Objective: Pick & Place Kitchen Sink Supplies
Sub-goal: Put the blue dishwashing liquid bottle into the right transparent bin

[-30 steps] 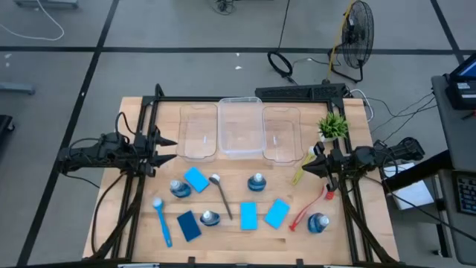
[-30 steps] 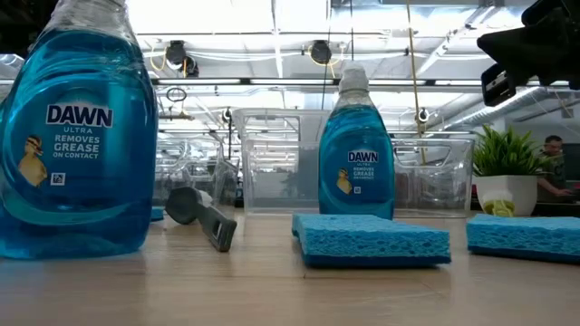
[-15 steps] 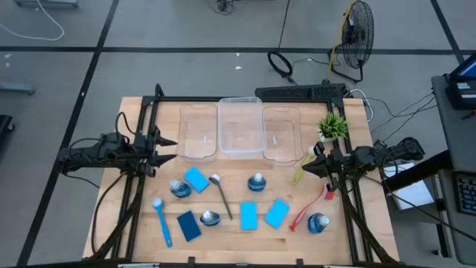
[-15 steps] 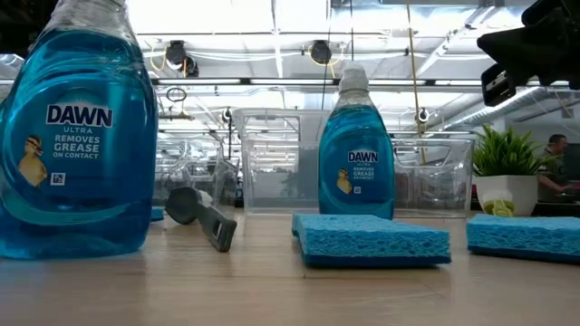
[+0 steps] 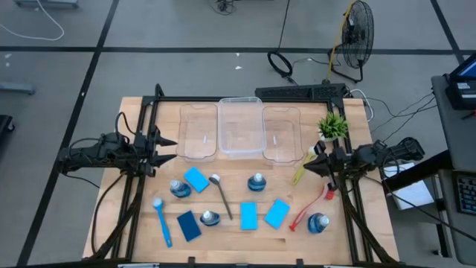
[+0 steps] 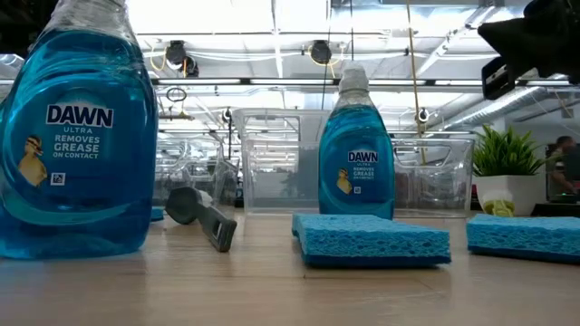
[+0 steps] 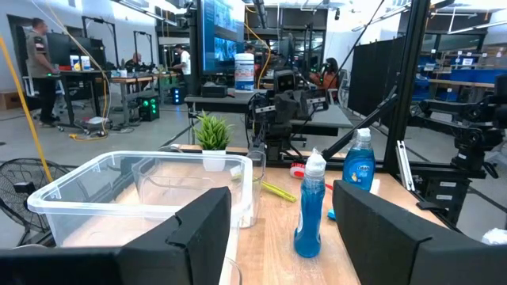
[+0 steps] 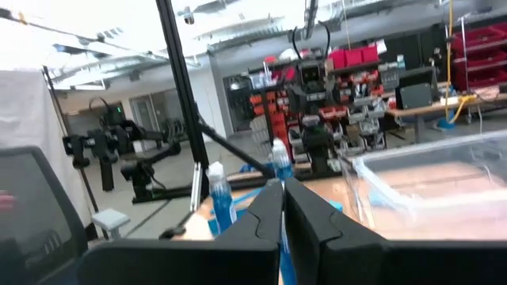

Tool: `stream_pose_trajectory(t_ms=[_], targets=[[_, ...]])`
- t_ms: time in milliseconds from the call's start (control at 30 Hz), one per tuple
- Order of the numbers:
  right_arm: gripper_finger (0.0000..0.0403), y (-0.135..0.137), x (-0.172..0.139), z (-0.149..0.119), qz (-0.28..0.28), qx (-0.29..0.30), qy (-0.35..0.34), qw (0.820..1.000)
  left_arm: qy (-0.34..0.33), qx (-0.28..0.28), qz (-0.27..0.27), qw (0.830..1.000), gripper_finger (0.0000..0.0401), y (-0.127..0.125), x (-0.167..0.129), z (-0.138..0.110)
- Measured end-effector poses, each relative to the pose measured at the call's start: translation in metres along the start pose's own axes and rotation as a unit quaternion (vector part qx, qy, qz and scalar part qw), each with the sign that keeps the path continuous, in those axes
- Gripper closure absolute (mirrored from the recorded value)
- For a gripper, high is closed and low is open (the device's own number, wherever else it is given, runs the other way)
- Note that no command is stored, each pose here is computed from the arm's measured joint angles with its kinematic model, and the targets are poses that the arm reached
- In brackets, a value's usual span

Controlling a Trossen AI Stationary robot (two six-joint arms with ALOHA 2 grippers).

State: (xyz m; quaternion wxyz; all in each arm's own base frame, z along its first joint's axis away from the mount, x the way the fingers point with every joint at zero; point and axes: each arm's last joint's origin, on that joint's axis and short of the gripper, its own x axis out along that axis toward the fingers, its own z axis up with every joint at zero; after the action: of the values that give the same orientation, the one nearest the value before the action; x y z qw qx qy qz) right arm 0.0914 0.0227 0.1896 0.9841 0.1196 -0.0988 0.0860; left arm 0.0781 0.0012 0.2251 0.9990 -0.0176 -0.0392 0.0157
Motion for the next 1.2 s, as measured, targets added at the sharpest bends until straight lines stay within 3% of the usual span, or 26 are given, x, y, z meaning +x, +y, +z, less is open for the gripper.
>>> stream_pose_trajectory(t_ms=[533, 767, 1200], targets=[[0.0399, 0.001, 0.000, 0.003, 0.003, 0.002, -0.016, 1.000, 0.000, 0.002, 0.000, 1.000, 0.0176, 0.000, 0.000, 0.000], [0.0399, 0.002, -0.001, 0.011, 0.013, 0.033, -0.056, 0.998, 0.000, 0.002, 0.000, 1.000, 0.0176, 0.000, 0.000, 0.000], [0.0399, 0.002, -0.002, 0.019, -0.007, 0.027, -0.101, 0.994, 0.000, 0.018, 0.004, 1.000, 0.0176, 0.000, 0.000, 0.000]])
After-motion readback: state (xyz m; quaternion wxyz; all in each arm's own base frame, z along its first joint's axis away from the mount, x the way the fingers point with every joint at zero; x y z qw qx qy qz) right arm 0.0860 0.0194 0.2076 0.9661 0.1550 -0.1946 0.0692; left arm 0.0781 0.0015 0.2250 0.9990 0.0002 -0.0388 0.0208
